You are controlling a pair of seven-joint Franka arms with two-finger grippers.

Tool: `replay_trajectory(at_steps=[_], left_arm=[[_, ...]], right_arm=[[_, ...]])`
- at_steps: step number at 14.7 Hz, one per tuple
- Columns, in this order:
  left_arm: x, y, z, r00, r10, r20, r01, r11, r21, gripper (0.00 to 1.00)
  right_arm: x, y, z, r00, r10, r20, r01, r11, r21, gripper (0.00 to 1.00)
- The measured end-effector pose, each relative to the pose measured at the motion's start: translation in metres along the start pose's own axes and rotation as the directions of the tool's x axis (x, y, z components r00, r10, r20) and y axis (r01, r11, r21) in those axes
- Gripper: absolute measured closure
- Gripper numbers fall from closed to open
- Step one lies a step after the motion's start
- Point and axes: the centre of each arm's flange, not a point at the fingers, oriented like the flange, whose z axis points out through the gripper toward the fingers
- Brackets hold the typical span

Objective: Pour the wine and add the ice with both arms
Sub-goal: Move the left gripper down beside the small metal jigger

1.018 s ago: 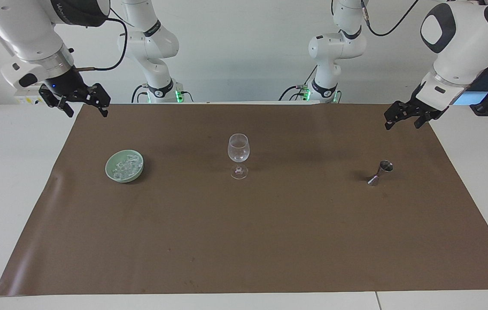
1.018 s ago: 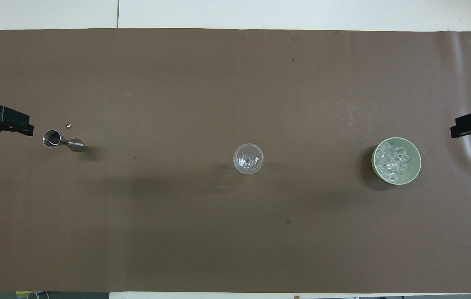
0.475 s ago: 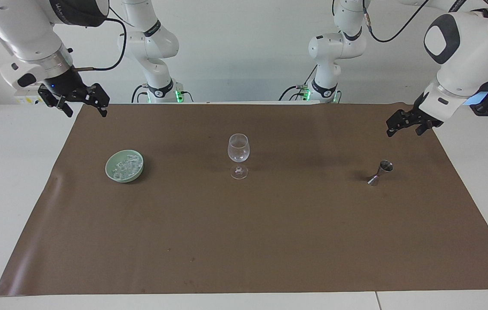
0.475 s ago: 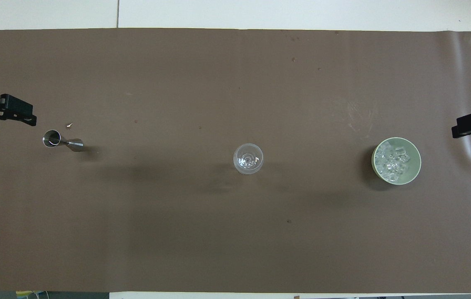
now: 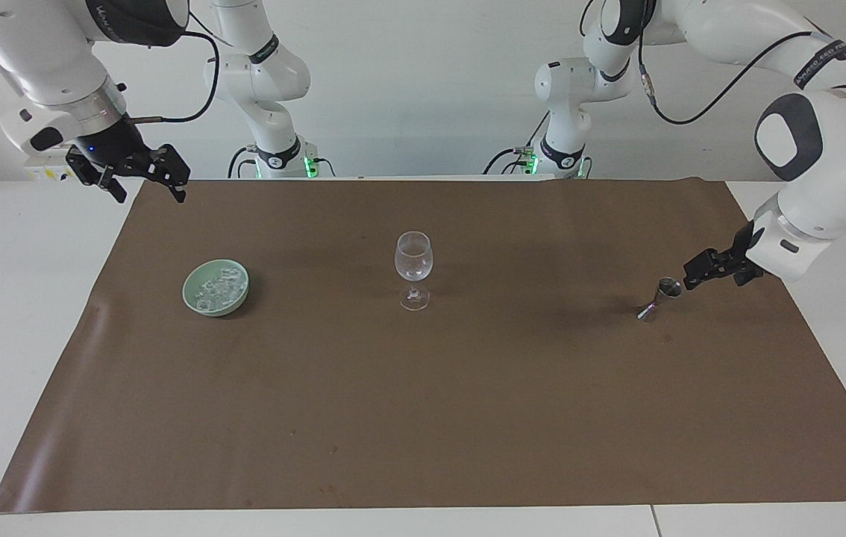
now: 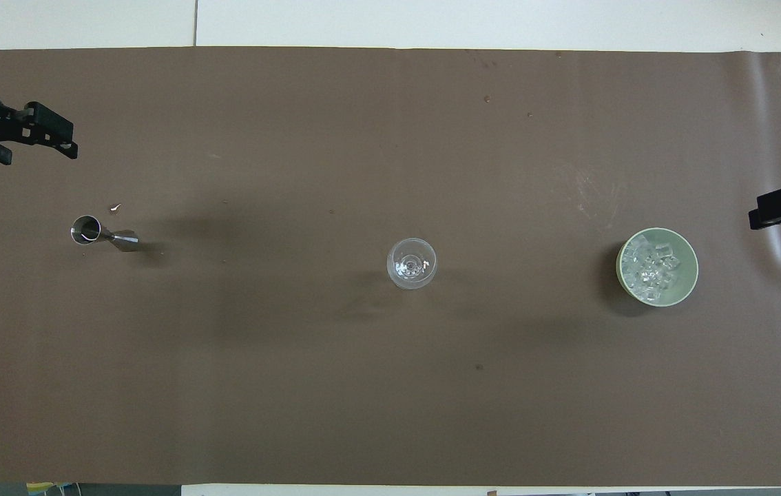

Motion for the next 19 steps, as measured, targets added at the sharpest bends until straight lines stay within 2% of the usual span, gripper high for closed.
replay_trajectory(at_steps=[4, 8, 10, 12, 14, 16, 17, 18, 19], left_arm=[[0.009, -0.002, 0.012, 1.0, -0.022, 0.018, 0.022, 1.0, -0.002, 0.0], [-0.005, -0.038, 0.031, 0.982, -0.171, 0.073, 0.172, 0.985, 0.001, 0.0], [-0.013, -0.057, 0.045, 0.969, -0.236, 0.075, 0.237, 0.972, -0.003, 0.0], [-0.021, -0.066, 0.056, 0.954, -0.288, 0.079, 0.292, 0.955, -0.044, 0.0], [-0.033, -0.082, 0.065, 0.926, -0.358, 0.115, 0.37, 0.923, -0.108, 0.0], [-0.042, -0.096, 0.073, 0.878, -0.458, 0.142, 0.476, 0.866, -0.153, 0.0], [-0.043, -0.098, 0.077, 0.831, -0.53, 0.169, 0.555, 0.811, -0.186, 0.0], [-0.042, -0.102, 0.079, 0.771, -0.605, 0.199, 0.637, 0.738, -0.223, 0.0], [-0.04, -0.107, 0.082, 0.69, -0.682, 0.243, 0.723, 0.638, -0.264, 0.0]], right_arm=[[0.0, 0.0, 0.0, 1.0, 0.0, 0.0, 0.0, 1.0, 0.0, 0.0], [0.0, 0.0, 0.0, 1.0, 0.0, 0.0, 0.0, 1.0, 0.0, 0.0], [0.0, 0.0, 0.0, 1.0, 0.0, 0.0, 0.0, 1.0, 0.0, 0.0], [0.0, 0.0, 0.0, 1.0, 0.0, 0.0, 0.0, 1.0, 0.0, 0.0], [0.0, 0.0, 0.0, 1.0, 0.0, 0.0, 0.0, 1.0, 0.0, 0.0], [0.0, 0.0, 0.0, 1.0, 0.0, 0.001, 0.0, 1.0, 0.0, 0.0], [0.0, 0.0, 0.0, 1.0, 0.0, 0.001, 0.0, 1.0, 0.0, 0.0], [0.0, 0.0, 0.0, 1.0, 0.0, 0.001, 0.0, 1.0, 0.0, 0.0], [0.0, 0.0, 0.0, 1.0, 0.0, 0.001, 0.0, 1.0, 0.0, 0.0]])
